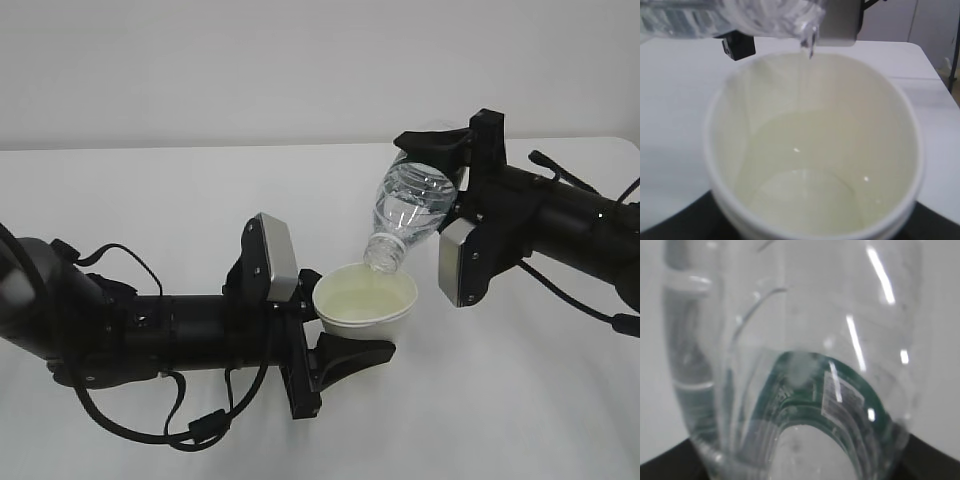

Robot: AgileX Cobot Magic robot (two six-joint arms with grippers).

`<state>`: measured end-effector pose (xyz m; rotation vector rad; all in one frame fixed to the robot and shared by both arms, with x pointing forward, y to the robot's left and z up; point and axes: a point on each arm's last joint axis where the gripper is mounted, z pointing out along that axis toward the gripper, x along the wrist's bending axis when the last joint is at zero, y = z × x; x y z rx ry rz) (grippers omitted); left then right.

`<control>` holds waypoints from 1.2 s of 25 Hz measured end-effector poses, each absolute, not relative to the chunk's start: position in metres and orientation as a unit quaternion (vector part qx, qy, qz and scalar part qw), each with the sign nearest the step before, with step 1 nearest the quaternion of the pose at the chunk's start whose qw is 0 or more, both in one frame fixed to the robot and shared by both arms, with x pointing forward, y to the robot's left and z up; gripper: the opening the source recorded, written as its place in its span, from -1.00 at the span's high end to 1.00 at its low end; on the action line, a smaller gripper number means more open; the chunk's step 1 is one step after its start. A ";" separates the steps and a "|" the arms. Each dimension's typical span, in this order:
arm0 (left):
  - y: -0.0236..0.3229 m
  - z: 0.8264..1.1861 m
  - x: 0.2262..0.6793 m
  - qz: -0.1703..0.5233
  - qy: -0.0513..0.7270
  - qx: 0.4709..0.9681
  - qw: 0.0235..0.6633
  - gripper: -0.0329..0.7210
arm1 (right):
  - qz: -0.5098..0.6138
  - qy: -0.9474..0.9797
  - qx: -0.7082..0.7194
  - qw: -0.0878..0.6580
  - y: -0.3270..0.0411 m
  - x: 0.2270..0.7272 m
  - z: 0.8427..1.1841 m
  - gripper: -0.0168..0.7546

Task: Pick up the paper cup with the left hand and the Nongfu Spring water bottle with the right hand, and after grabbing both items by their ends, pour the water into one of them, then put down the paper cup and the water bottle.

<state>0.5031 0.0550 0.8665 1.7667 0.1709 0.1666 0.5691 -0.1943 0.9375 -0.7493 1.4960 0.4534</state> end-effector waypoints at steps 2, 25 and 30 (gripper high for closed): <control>0.055 0.866 0.503 0.073 0.075 0.771 0.628 -0.20 | 0.199 0.658 -0.329 0.647 -0.194 0.569 0.937 -0.23; 0.055 0.866 0.503 0.073 0.075 0.771 0.628 -0.20 | 0.191 0.653 -0.338 0.650 -0.194 0.569 0.938 -0.23; 0.055 0.866 0.503 0.073 0.075 0.771 0.628 -0.20 | 0.189 0.652 -0.340 0.651 -0.194 0.569 0.938 -0.23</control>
